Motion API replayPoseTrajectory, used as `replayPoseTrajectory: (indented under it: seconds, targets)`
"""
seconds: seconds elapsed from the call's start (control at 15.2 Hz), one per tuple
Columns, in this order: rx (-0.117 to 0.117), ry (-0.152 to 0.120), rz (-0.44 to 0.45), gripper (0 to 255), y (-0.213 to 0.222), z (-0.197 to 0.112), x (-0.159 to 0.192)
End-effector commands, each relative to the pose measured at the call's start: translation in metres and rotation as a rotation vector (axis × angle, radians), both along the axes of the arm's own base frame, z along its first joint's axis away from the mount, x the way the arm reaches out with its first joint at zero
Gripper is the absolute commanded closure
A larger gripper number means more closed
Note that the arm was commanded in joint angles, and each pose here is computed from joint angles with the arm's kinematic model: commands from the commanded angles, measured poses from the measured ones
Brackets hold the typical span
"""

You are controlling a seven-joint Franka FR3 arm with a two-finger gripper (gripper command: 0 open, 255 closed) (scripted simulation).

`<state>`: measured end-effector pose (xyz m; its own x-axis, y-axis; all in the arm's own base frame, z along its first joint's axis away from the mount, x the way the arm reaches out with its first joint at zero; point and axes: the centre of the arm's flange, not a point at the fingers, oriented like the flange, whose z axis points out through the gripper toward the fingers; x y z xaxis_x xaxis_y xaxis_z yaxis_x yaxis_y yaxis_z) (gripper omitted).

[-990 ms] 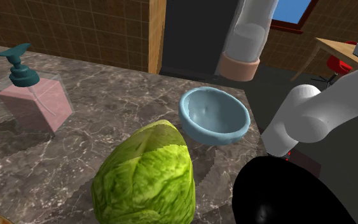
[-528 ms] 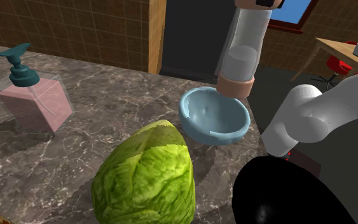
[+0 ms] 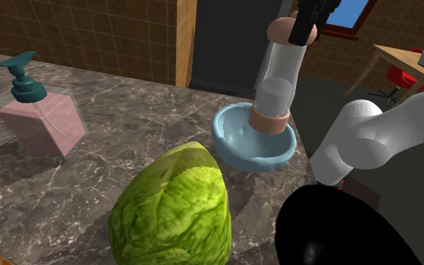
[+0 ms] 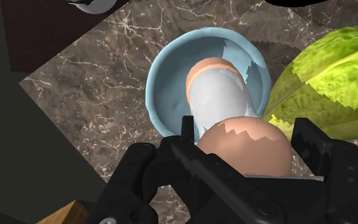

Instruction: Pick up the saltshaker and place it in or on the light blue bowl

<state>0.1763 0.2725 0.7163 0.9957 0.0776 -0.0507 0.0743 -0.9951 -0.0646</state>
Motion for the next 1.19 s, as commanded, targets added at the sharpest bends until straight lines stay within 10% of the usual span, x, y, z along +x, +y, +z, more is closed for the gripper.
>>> replayPoseTrajectory:
  seconds: [0.0, 0.66, 0.73, 1.12]
  targets:
    - [0.000, 0.000, 0.000, 255, 0.000, -0.011, 0.001]
    - [0.000, 0.000, 0.000, 255, 0.000, -0.025, 0.001]
    - [0.000, 0.000, 0.000, 0, 0.000, -0.025, 0.001]
    - [0.000, 0.000, 0.000, 0, -0.001, -0.012, 0.002]
